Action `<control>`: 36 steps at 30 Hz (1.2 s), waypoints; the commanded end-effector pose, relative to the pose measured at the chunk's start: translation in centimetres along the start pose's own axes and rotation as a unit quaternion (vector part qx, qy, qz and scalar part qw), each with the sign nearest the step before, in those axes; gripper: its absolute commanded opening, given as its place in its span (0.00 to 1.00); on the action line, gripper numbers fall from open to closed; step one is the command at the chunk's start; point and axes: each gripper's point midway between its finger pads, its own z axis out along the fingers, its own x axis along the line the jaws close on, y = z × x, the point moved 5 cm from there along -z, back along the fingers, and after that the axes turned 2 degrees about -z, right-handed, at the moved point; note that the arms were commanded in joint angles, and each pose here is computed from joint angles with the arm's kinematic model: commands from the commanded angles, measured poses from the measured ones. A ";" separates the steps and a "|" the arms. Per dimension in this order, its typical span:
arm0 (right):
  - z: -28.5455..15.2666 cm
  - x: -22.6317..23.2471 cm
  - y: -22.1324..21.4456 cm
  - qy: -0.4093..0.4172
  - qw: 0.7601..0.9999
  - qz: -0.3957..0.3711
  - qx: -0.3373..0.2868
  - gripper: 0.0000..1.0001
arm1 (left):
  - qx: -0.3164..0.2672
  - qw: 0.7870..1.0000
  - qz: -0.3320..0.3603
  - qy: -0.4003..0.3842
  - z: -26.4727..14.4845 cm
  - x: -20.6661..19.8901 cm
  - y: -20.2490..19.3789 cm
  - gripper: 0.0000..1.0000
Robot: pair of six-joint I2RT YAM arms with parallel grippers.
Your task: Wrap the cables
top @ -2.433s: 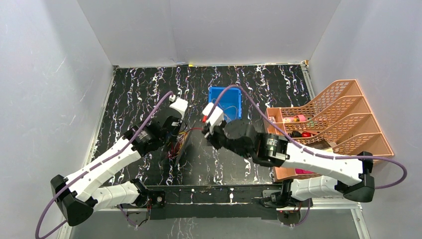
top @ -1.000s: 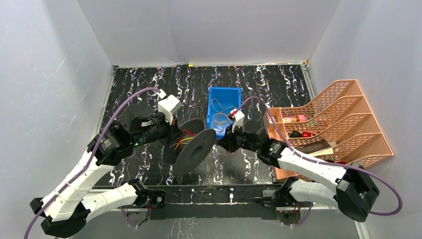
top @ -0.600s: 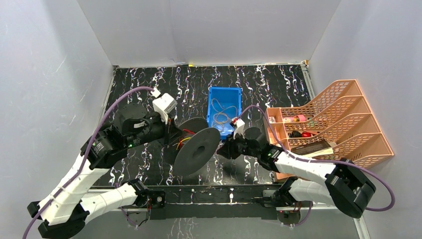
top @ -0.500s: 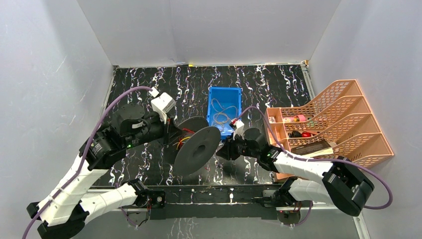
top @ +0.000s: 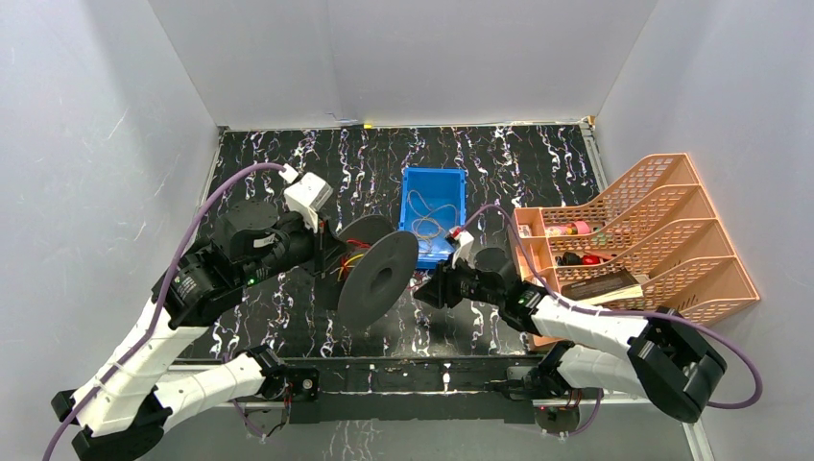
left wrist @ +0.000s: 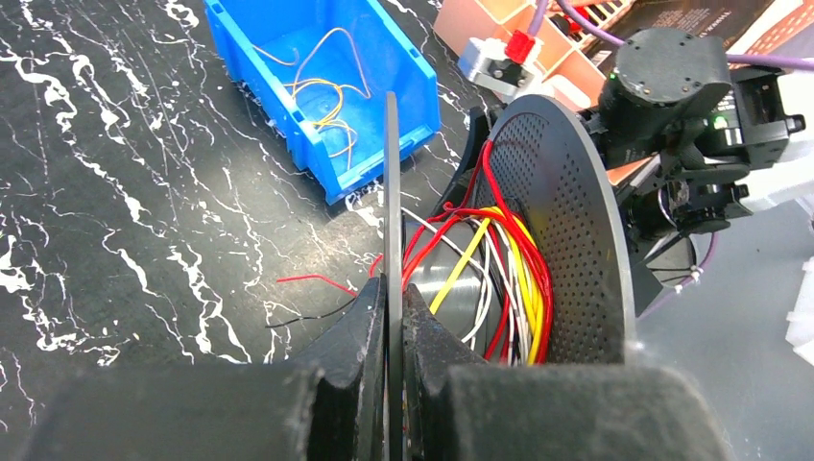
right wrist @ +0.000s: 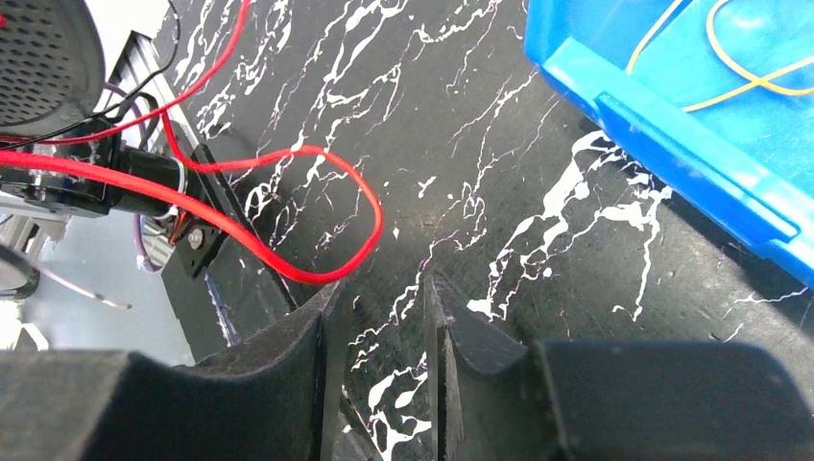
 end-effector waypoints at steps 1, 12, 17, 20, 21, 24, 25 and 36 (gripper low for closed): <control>-0.5 0.3 1.2 -0.006 0.999 -0.004 -0.034 0.43 | -0.083 0.996 -0.014 0.007 -1.2 -0.3 3.5 0.00; -2.6 1.7 3.1 -0.007 0.996 0.040 -0.083 0.53 | -0.128 0.987 -0.035 0.089 -1.8 1.7 4.5 0.00; -2.7 2.7 4.6 -0.007 0.988 0.118 -0.100 0.56 | -0.141 0.983 -0.043 0.111 -2.0 2.3 4.8 0.00; -2.5 3.6 5.6 0.006 0.979 0.171 -0.112 0.57 | -0.150 0.980 -0.046 0.121 -2.1 2.5 5.0 0.00; -2.4 3.7 5.9 0.006 0.975 0.187 -0.118 0.57 | -0.152 0.980 -0.047 0.122 -2.1 2.5 5.0 0.00; -2.1 4.5 6.6 0.019 0.963 0.231 -0.134 0.58 | -0.160 0.978 -0.049 0.125 -2.1 2.6 5.2 0.00; -1.9 4.7 6.7 0.021 0.959 0.246 -0.137 0.58 | -0.160 0.978 -0.049 0.124 -2.1 2.6 5.2 0.00; 1.0 6.8 7.2 0.069 0.916 0.369 -0.139 0.62 | -0.164 0.978 -0.051 0.122 -1.9 2.5 5.4 0.00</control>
